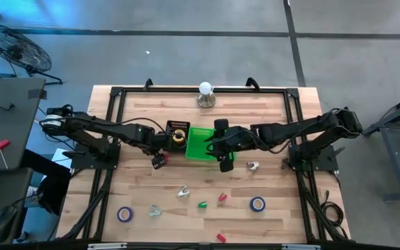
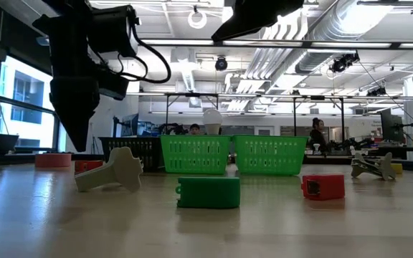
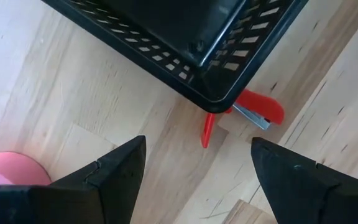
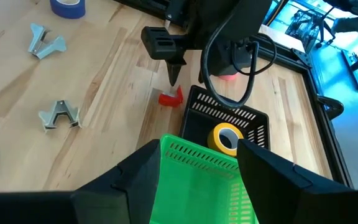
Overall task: Pick and place Stapler, Stapler remover, tape
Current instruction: Put the top red stapler into the left green bin
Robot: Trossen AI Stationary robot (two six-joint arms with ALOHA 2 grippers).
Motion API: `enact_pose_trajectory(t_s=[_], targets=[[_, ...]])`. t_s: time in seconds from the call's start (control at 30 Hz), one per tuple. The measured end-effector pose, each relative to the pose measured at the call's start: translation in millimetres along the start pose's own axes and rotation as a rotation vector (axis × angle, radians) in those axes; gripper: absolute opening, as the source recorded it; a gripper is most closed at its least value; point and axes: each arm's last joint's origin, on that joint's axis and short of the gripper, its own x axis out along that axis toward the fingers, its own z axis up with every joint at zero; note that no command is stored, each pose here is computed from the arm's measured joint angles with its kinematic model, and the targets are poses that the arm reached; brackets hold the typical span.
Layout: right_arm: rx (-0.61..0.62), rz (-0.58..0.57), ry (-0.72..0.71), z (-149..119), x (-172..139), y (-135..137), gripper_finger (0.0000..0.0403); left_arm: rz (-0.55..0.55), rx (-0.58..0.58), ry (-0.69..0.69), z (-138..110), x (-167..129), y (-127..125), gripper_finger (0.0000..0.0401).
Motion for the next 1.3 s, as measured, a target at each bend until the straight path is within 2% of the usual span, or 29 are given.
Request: enact_pose_trajectory(t_s=[0.33,0.47,1.17,1.3], targets=[[0.005,0.02,0.002,-0.6,0.0,0.8,0.0204,0.057,0.023,0.103,1.5,29.3,-3.8,0.0284],[0.018,0.021,0.006,-1.0,0.1,1.0,0.0204,0.06,0.073,0.113,3.1,36.4,-5.3,0.0284],[0.019,0.02,0.003,-0.7,0.1,0.9,0.0204,0.07,0.093,0.032,8.6,35.9,-6.9,0.0283],[0.026,0.02,0.003,-0.7,0.1,0.9,0.0204,0.066,0.096,0.027,9.1,36.0,-7.3,0.0262]])
